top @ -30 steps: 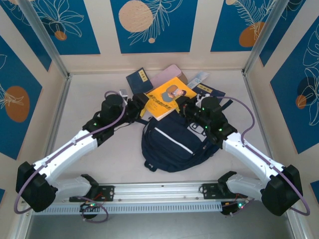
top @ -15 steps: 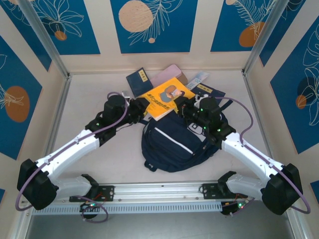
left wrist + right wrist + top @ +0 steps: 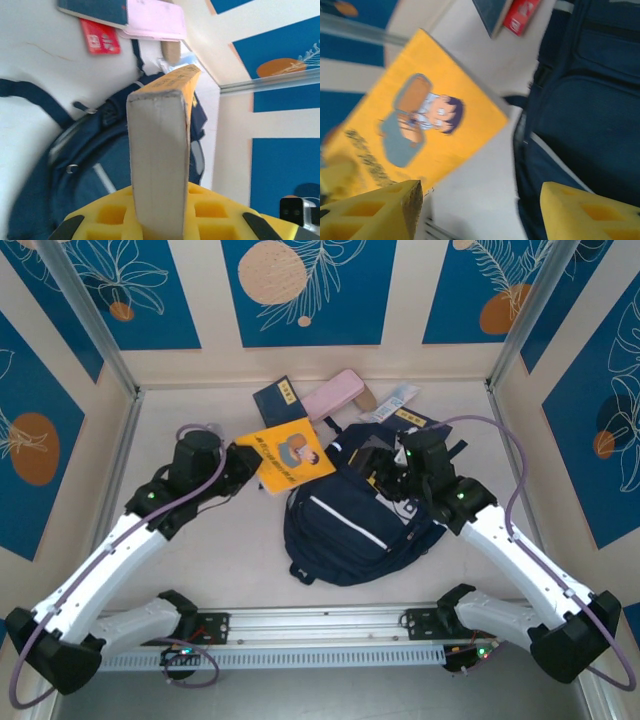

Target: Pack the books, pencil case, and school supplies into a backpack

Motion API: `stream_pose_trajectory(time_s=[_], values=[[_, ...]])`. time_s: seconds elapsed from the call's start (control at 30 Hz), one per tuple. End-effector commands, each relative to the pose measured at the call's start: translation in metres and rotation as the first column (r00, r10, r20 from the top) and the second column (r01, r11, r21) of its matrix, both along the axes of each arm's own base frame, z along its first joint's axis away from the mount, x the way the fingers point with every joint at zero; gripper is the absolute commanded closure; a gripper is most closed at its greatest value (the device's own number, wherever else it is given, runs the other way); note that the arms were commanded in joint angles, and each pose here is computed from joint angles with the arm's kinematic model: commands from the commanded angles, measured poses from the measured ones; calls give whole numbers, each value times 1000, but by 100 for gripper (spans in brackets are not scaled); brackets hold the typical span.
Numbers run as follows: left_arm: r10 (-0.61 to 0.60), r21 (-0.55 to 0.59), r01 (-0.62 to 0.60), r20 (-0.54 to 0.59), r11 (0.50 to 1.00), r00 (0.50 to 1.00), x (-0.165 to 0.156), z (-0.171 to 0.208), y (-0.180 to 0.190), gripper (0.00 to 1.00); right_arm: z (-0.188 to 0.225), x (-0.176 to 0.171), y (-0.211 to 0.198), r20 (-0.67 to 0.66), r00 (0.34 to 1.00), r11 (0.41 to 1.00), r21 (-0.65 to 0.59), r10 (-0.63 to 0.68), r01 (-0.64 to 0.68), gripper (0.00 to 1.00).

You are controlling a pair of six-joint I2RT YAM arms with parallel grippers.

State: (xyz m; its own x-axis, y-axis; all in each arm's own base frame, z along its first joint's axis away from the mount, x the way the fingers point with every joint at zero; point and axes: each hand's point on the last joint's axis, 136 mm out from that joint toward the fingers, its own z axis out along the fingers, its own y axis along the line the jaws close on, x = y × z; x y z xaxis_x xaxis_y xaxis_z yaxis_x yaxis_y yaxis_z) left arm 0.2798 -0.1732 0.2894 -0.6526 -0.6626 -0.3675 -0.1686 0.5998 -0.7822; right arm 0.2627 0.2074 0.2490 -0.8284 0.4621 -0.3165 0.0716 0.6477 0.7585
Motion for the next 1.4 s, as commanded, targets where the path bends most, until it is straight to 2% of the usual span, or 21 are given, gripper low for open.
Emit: stream_pose_trajectory(time_s=[0.0, 0.07, 0.17, 0.23, 0.33, 0.43, 0.5, 0.63, 0.9, 1.03, 1.1, 1.13, 1.17, 1.23, 1.33, 1.37], values=[[-18, 149, 13, 33, 989, 999, -17, 11, 26, 100, -51, -39, 2, -129, 944, 914, -241, 304, -327, 34], [-30, 190, 26, 19, 981, 999, -22, 9, 31, 100, -62, -47, 10, -142, 897, 829, -343, 419, -442, 35], [-33, 226, 29, 13, 974, 999, -28, 10, 39, 100, -79, -55, 26, -163, 786, 641, -492, 596, -588, 36], [-30, 238, 25, 17, 971, 999, -31, 12, 44, 100, -93, -64, 38, -174, 653, 467, -568, 737, -678, 33], [-28, 235, 23, 17, 972, 999, -31, 14, 47, 100, -116, -58, 39, -235, 540, 247, -697, 808, -673, 26], [-34, 230, 31, 6, 973, 999, -32, 12, 46, 100, -132, -53, 40, -283, 473, 140, -721, 834, -678, 20], [-38, 220, 38, -1, 975, 999, -33, 11, 46, 100, -140, -48, 37, -313, 469, 101, -735, 826, -670, 16], [-35, 209, 38, -18, 977, 999, -33, 7, 48, 100, -155, -42, 30, -355, 488, 67, -751, 797, -657, 6], [-22, 172, 29, -40, 985, 999, -33, 0, 50, 100, -184, -43, 17, -420, 505, 29, -746, 754, -665, 7], [-20, 172, 27, -39, 985, 999, -33, 0, 52, 100, -197, -51, 22, -438, 494, 45, -712, 751, -700, 14], [-23, 172, 29, -35, 985, 999, -32, 1, 52, 100, -202, -53, 23, -449, 492, 45, -703, 746, -710, 22], [-24, 173, 30, -35, 984, 999, -32, 1, 52, 100, -203, -52, 22, -453, 499, 45, -705, 739, -708, 30], [-24, 174, 29, -34, 984, 999, -32, 1, 52, 100, -203, -49, 20, -454, 510, 44, -714, 730, -699, 39], [-28, 178, 33, -26, 984, 999, -33, 3, 52, 100, -195, -46, 20, -440, 527, 53, -729, 727, -683, 65], [-40, 195, 41, -8, 980, 999, -33, 8, 54, 100, -174, -39, 20, -379, 561, 98, -759, 736, -643, 98], [-45, 202, 44, -1, 978, 999, -33, 10, 54, 100, -166, -37, 21, -356, 570, 118, -766, 741, -632, 100]])
